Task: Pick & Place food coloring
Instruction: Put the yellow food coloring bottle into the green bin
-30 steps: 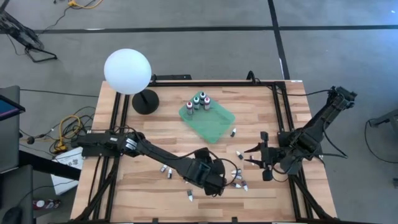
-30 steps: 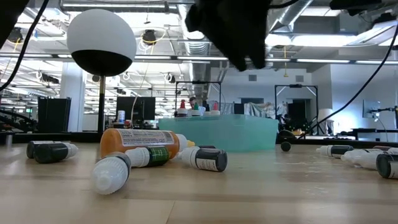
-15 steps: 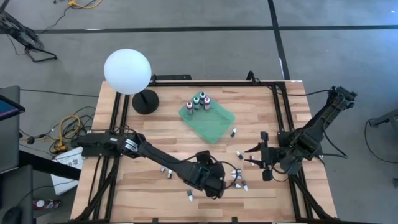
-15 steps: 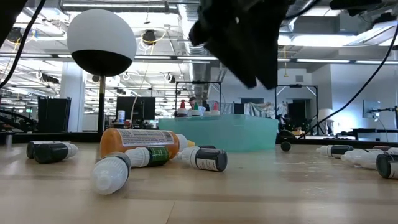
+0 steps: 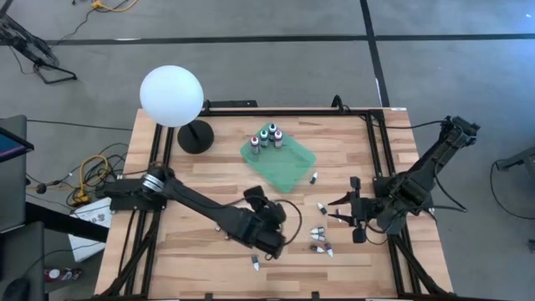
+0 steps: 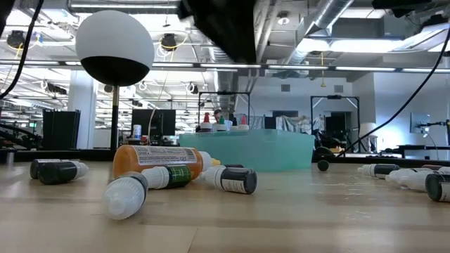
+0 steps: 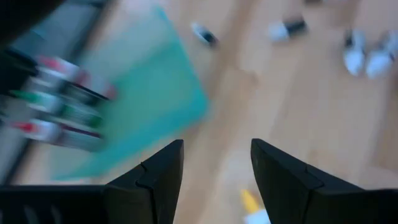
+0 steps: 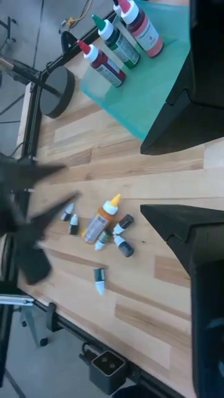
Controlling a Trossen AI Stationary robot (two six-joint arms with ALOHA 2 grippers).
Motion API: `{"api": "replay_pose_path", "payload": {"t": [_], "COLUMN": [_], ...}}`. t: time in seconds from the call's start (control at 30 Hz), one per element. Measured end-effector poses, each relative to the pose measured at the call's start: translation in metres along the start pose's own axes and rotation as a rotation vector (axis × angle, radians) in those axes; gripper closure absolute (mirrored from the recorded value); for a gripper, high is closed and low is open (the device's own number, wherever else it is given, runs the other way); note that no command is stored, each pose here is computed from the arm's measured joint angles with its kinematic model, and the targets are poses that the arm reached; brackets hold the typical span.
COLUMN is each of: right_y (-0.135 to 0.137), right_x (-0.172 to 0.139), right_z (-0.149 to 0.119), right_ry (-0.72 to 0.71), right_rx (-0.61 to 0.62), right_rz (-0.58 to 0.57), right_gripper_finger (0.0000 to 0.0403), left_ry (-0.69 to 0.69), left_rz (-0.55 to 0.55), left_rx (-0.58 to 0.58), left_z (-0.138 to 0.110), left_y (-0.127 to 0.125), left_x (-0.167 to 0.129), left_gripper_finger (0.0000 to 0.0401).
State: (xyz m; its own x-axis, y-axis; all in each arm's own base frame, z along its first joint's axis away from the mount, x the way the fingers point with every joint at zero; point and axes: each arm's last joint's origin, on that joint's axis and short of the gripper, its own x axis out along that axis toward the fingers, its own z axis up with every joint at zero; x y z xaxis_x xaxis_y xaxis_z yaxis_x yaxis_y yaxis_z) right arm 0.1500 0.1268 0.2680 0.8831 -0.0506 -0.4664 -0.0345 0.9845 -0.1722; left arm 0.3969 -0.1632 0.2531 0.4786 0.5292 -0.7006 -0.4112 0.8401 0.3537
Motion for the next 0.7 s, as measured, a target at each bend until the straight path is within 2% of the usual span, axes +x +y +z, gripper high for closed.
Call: {"api": "replay_pose_path", "payload": {"t": [0.13, 0.23, 0.33, 0.4, 0.53, 0.7], "right_y": [-0.003, -0.005, -0.007, -0.007, -0.008, -0.008], "right_x": [0.002, 0.004, 0.005, 0.006, 0.007, 0.007], "right_z": [0.001, 0.002, 0.002, 0.003, 0.003, 0.004], "right_ry": [0.000, 0.000, 0.002, 0.000, -0.004, -0.007], "right_rx": [0.012, 0.021, 0.027, 0.031, 0.039, 0.043], "right_rz": [-0.015, -0.027, -0.037, -0.040, -0.045, -0.044], "right_gripper_finger": [0.0272, 0.0272, 0.0272, 0.0272, 0.0272, 0.0272], "left_ry": [-0.129, -0.201, -0.225, -0.211, -0.172, -0.099], "left_rz": [0.112, 0.156, 0.170, 0.176, 0.119, -0.005], "left_rx": [0.004, 0.000, 0.025, 0.099, 0.156, 0.111], "left_z": [0.003, 0.006, 0.008, 0.007, 0.007, 0.006], "left_y": [0.017, 0.026, 0.032, 0.034, 0.037, 0.034], "left_x": [-0.029, -0.046, -0.054, -0.056, -0.059, -0.058], "left_gripper_finger": [0.0219, 0.0219, 0.0219, 0.0219, 0.0219, 0.0219]}}
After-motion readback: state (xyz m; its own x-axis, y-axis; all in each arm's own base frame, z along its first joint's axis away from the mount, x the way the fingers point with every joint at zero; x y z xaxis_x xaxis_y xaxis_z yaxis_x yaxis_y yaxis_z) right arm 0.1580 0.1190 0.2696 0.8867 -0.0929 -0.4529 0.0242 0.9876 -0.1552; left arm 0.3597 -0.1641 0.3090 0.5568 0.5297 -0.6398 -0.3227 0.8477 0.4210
